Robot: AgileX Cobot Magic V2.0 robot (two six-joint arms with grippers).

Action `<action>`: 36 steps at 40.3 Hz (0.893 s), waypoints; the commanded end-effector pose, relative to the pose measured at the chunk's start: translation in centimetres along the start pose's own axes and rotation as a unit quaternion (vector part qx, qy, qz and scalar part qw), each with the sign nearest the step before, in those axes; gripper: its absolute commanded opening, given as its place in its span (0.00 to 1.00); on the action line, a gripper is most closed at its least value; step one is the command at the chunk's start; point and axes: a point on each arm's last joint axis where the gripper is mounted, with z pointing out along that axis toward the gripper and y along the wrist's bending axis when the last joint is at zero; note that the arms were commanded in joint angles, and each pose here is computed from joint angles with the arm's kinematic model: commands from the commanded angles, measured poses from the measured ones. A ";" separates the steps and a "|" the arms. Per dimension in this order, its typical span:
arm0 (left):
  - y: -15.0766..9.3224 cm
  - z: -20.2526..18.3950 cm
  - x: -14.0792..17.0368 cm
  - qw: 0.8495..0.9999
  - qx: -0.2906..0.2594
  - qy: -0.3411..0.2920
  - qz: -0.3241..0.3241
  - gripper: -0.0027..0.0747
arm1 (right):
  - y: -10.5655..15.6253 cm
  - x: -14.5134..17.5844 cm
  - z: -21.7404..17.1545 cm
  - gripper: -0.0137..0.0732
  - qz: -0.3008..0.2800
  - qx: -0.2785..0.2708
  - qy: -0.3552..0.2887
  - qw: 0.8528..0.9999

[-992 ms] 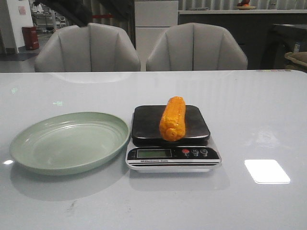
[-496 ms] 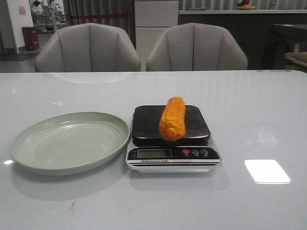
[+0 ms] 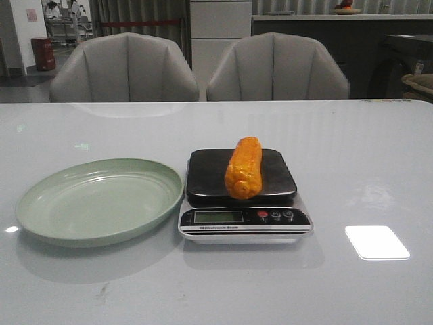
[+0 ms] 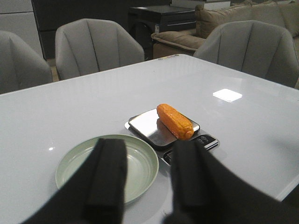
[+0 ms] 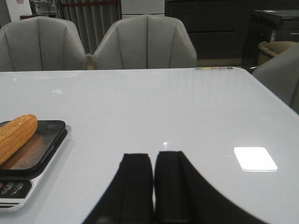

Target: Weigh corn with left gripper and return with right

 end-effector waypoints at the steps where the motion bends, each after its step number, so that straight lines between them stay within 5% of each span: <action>1: -0.1 -0.5 -1.1 0.999 0.008 -0.051 0.000 0.20 | 0.0 -0.7 -0.2 0.38 -0.010 -0.001 -0.049 0.999; 18: 0.0 -0.4 -1.1 0.998 0.004 -0.061 0.011 0.21 | 0.4 -4.5 -0.8 0.38 -0.009 -0.011 -0.155 0.988; 36: 0.0 -0.4 -1.1 0.998 0.002 -0.061 0.013 0.21 | 0.9 -10.6 2.8 0.38 -0.008 0.003 -0.009 1.000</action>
